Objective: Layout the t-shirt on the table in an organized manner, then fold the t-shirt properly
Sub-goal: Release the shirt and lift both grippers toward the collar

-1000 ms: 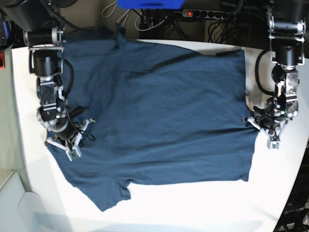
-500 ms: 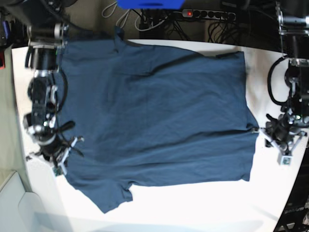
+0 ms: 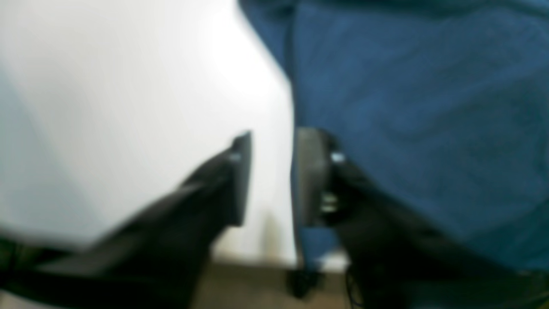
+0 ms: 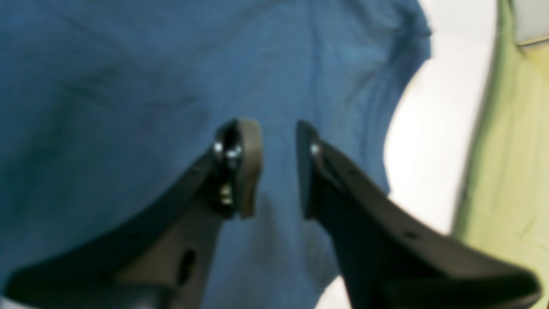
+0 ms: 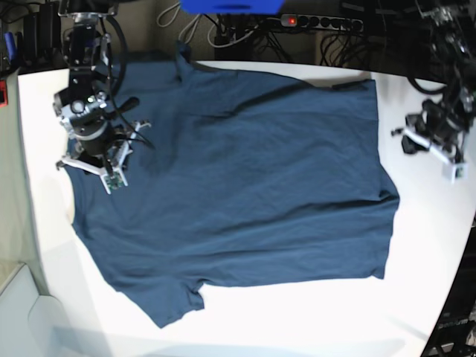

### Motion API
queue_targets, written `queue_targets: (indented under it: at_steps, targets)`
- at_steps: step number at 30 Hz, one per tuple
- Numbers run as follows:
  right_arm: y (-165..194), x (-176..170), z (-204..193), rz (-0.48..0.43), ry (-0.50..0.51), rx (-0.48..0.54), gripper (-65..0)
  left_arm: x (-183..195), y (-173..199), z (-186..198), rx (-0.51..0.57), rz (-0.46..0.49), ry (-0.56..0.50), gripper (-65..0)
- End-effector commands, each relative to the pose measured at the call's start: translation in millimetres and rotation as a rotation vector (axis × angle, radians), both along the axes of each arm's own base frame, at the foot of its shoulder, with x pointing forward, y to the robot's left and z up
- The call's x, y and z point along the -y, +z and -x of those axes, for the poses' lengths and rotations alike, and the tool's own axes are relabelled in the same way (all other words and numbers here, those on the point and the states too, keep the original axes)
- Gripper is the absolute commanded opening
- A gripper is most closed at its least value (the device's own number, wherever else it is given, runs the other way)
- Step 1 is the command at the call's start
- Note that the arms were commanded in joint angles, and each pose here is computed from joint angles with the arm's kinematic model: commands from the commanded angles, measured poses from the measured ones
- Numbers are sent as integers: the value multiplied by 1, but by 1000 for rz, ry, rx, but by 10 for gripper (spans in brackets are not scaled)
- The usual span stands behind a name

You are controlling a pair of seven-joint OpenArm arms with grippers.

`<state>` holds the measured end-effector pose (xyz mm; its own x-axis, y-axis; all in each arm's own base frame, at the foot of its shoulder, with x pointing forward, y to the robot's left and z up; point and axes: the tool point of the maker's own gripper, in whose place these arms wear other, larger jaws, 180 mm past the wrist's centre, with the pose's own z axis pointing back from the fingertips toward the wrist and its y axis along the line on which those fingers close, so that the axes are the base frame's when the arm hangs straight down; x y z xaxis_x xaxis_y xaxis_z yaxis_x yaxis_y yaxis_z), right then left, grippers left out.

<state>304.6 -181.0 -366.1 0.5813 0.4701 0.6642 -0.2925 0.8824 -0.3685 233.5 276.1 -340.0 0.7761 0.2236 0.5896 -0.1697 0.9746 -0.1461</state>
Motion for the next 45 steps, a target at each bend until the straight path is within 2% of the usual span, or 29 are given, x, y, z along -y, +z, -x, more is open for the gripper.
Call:
queue_targets:
  at_steps: [1, 6, 8, 10, 16, 21, 26, 32, 41, 45]
  targets:
    - [13, 1, -7, 3, 1, 49, -441, 3, 4, 4, 16, 9, 15, -387]
    - [8, 0, -2, 0, 4, 35, -432, 11, -25, 56, -76, 99, 130, -195]
    - [8, 0, -2, 0, 4, 35, -432, 17, -33, 68, -105, 122, 141, -168]
    - [9, 0, -2, 0, 4, 36, -432, 26, -40, 77, -123, 151, 157, -176]
    - [7, -1, 0, -2, 4, 30, -432, 37, -46, 80, -62, 187, 216, -193]
    - [1, -4, 6, -2, 13, 12, -432, 40, -67, 89, -112, 231, 251, -197]
    - [0, -4, 7, -2, 13, 8, -432, 37, -78, 84, -108, 251, 276, -281]
    - [0, -3, 7, 1, 13, 8, -432, 39, -76, 76, -92, 259, 273, -293]
    - [-19, 0, 13, -4, 6, -48, -432, 70, -68, 64, -80, 282, 178, -293]
    - [-17, -1, 11, -14, 14, -24, -432, 72, -63, 64, -66, 282, 182, -293]
